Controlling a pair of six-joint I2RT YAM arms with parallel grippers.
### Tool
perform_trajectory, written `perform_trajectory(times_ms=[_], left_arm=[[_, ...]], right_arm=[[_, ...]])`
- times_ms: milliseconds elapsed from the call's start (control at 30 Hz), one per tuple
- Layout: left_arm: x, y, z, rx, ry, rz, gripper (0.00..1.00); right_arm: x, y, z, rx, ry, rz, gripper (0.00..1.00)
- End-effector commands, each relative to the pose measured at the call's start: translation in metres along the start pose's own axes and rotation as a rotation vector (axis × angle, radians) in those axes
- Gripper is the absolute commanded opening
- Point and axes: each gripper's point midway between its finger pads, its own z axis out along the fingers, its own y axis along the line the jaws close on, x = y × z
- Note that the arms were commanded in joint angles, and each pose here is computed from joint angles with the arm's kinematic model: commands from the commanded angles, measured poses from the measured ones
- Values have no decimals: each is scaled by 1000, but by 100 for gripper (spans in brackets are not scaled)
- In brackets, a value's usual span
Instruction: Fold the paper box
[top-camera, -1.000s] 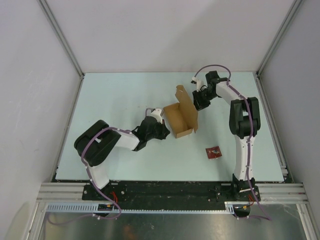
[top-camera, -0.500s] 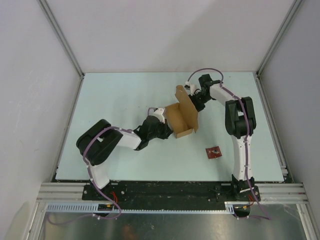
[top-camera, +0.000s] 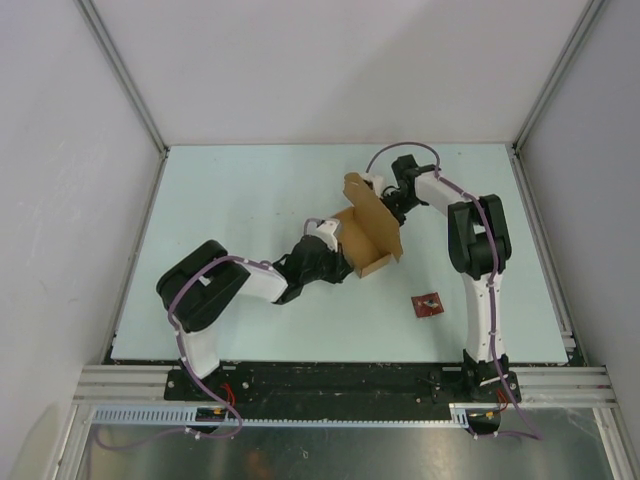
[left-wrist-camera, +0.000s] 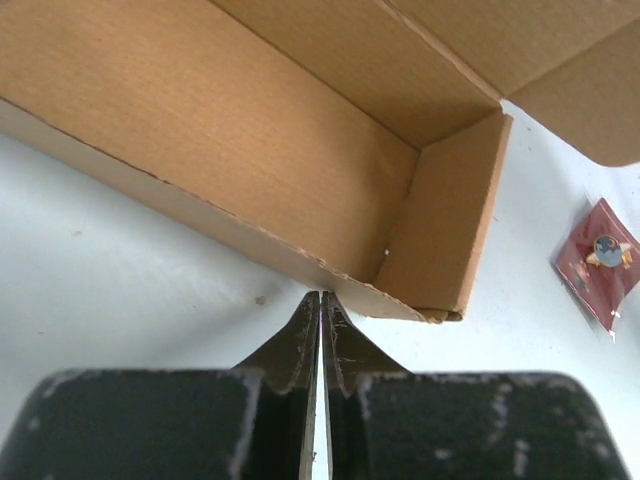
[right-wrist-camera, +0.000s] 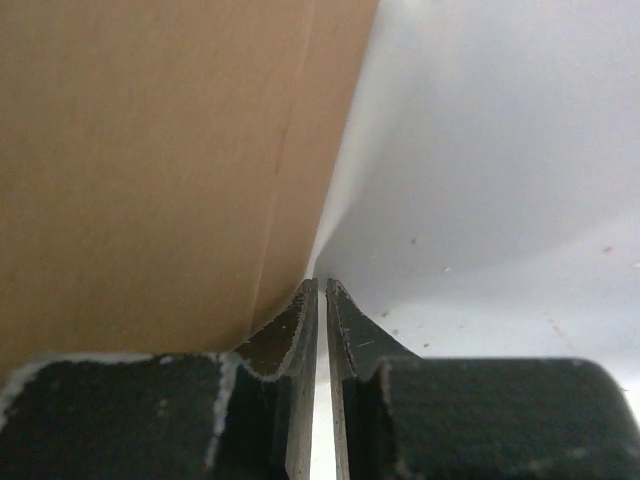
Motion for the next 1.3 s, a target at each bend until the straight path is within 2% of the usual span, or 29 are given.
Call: perform_trajectory(times_ms=[0, 433, 667, 1133, 1267], left_arm=[[-10, -25, 1, 65, -34, 12, 7], [19, -40, -20, 59, -8, 36, 6], [34, -63, -25, 93, 7, 59, 6], [63, -87, -42, 103, 28, 62, 6], [71, -89, -46, 98, 34, 67, 8]], right_arm=[[8, 29, -12, -44, 31, -117, 12], [36, 73, -8, -121, 122, -308, 13], [45, 83, -7, -152, 158, -374, 14], [52, 105, -5, -211, 190, -443, 15], [40, 101, -9, -176, 139, -414, 15]])
